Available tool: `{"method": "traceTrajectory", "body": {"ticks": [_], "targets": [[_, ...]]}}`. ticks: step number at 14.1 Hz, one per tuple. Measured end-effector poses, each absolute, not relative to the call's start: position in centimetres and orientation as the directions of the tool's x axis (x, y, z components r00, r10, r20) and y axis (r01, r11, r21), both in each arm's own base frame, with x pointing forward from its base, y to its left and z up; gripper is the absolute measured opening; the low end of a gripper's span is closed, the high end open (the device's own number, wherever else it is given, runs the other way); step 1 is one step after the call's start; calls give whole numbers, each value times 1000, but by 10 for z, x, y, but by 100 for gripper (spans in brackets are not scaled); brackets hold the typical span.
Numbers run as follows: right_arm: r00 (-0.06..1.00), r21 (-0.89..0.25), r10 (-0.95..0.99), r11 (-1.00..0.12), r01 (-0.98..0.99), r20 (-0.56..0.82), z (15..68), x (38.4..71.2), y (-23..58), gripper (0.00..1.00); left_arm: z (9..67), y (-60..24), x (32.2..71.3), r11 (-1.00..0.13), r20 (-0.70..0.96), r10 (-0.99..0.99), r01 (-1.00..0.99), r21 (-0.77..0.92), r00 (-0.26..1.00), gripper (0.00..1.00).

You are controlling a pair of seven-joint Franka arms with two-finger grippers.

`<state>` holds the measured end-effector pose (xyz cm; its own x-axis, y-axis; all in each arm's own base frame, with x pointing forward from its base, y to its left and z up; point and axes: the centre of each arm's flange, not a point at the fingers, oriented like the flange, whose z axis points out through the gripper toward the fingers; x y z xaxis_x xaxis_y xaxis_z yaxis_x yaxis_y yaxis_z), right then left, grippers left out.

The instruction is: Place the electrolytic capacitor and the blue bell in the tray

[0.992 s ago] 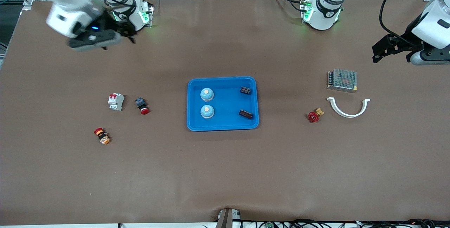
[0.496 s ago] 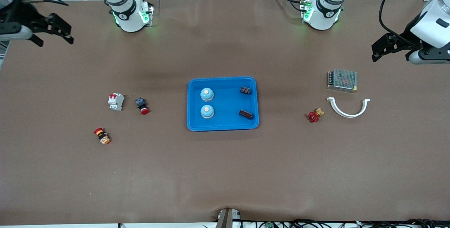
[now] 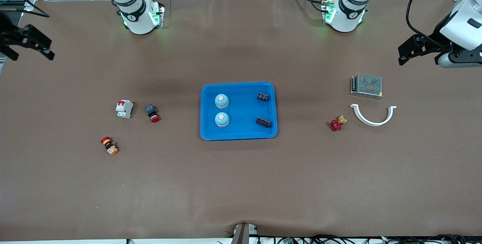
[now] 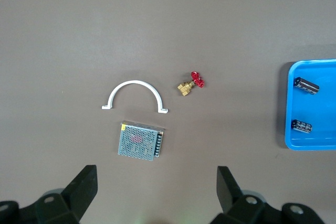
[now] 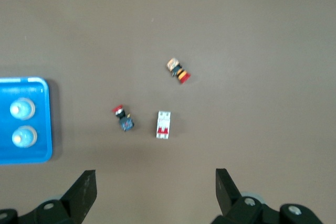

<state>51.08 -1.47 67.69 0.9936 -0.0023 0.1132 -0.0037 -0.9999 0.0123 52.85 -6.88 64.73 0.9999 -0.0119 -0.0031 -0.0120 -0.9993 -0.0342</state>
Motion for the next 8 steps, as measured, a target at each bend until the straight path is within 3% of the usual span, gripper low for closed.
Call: {"method": "traceTrajectory", "body": {"ticks": [8], "targets": [[993, 8, -11, -1000, -12, 115, 654, 556, -22, 100, 652, -69, 524, -999, -3, -12, -12, -36, 1000, 100]]}}
